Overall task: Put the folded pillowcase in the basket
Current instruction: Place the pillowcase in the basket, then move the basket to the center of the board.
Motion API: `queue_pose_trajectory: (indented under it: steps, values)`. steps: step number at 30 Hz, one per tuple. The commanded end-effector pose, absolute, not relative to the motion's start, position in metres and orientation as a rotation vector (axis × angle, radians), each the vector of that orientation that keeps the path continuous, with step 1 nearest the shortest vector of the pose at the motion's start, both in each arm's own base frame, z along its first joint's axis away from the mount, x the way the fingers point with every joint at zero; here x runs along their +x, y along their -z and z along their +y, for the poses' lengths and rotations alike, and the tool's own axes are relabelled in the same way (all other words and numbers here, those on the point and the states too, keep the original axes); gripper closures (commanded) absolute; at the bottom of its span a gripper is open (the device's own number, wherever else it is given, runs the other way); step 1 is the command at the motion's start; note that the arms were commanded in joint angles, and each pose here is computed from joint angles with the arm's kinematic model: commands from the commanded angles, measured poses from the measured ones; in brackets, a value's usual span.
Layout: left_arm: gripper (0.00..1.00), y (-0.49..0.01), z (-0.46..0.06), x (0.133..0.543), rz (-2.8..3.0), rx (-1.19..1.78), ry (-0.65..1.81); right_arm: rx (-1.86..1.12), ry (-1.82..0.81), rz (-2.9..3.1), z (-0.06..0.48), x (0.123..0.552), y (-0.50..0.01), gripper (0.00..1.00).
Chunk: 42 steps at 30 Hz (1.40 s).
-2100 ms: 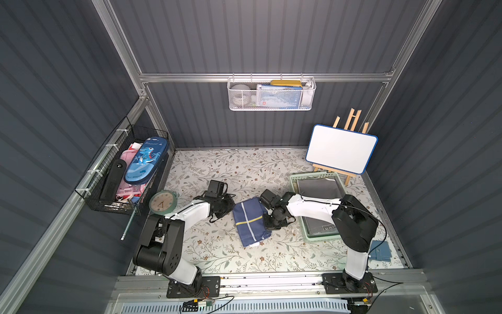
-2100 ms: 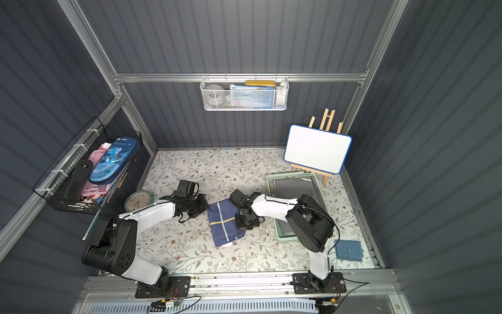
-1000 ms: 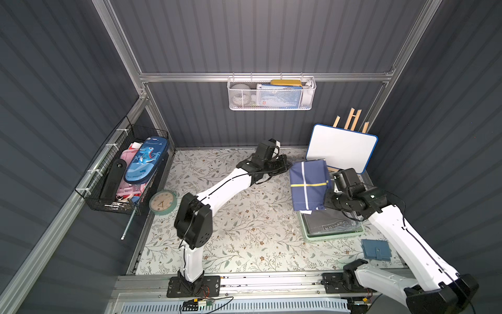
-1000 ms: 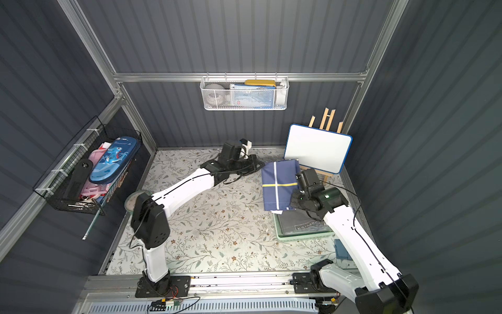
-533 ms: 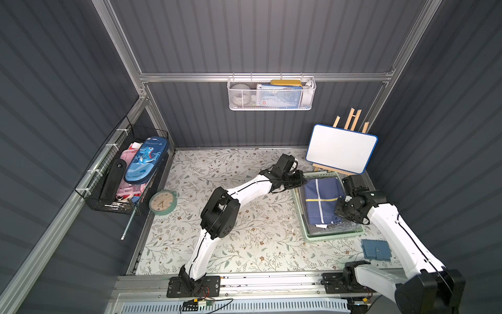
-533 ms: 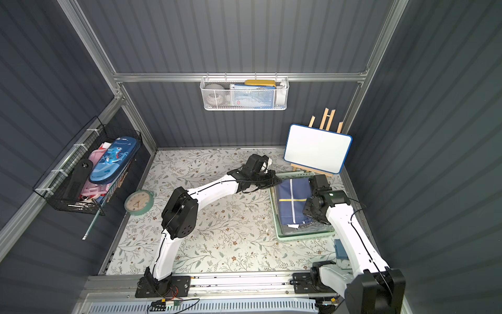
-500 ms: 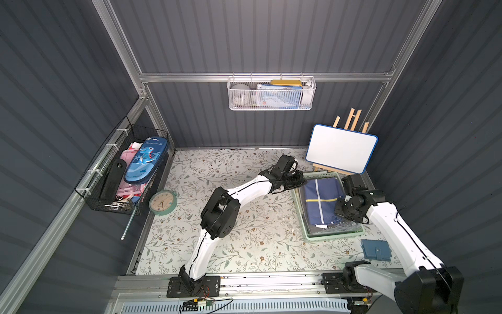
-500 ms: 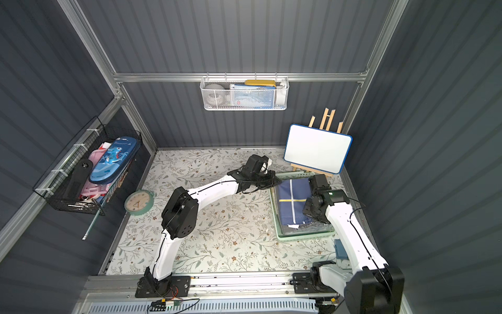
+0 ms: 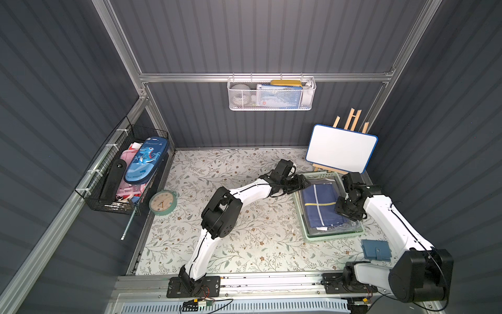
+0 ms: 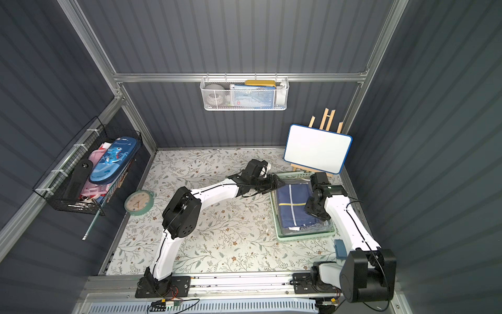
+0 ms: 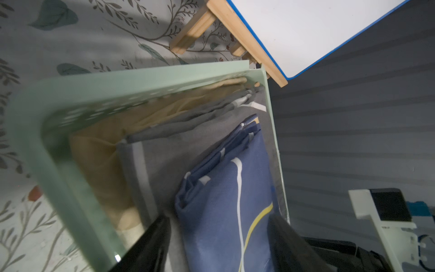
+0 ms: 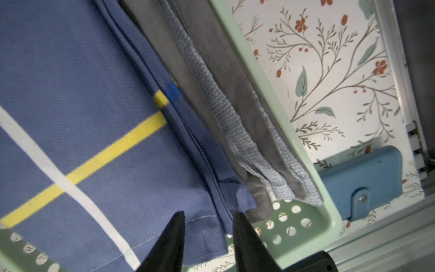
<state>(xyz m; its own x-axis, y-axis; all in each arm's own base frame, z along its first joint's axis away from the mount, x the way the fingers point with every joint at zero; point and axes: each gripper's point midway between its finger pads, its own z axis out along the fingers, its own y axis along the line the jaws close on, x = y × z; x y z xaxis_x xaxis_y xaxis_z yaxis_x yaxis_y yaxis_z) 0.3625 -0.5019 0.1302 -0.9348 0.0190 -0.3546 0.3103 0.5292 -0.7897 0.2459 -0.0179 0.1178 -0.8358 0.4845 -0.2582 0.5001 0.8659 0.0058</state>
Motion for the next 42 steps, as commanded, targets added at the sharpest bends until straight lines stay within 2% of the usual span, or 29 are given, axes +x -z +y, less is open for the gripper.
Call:
queue_pose_trajectory:
  steps: [1,5,10,14,17,19,21,26,30,32,34,37,42]
  values:
    - [0.02,-0.171,-0.510,0.361,2.350,0.337,1.426,0.754,0.094,2.752,-0.020,0.245,-0.129,0.58]
    - [0.00,-0.197,-0.508,0.355,2.320,0.353,1.384,0.744,0.013,2.655,-0.016,0.244,-0.155,0.56]
    - [0.00,-0.194,-0.474,0.350,2.364,0.295,1.209,0.711,-0.118,2.518,-0.007,0.240,-0.188,0.54]
    - [0.01,-0.158,-0.453,0.338,2.499,0.290,1.043,0.687,-0.156,2.481,-0.003,0.240,-0.198,0.53]
    - [0.04,-0.125,-0.457,0.317,2.591,0.370,0.992,0.675,-0.166,2.483,-0.002,0.244,-0.200,0.52]
    - [0.09,-0.107,-0.462,0.302,2.636,0.423,0.959,0.671,-0.176,2.481,-0.001,0.245,-0.201,0.52]
    - [0.20,-0.093,-0.464,0.288,2.676,0.450,0.915,0.664,-0.186,2.474,0.001,0.245,-0.204,0.52]
    - [0.39,-0.085,-0.462,0.273,2.708,0.431,0.923,0.654,-0.183,2.453,-0.001,0.241,-0.210,0.52]
    - [0.79,-0.083,-0.460,0.271,2.719,0.407,0.910,0.649,-0.200,2.450,0.002,0.240,-0.210,0.52]
    - [0.91,-0.087,-0.458,0.274,2.709,0.391,0.884,0.647,-0.209,2.452,0.003,0.241,-0.210,0.52]
    - [0.98,-0.096,-0.454,0.281,2.689,0.368,0.840,0.646,-0.215,2.451,0.003,0.241,-0.209,0.52]
    - [0.98,-0.113,-0.447,0.285,2.682,0.307,0.813,0.641,-0.217,2.454,0.004,0.243,-0.209,0.52]
    - [1.00,-0.120,-0.403,0.298,2.680,0.270,0.587,0.632,-0.219,2.455,0.004,0.244,-0.207,0.52]
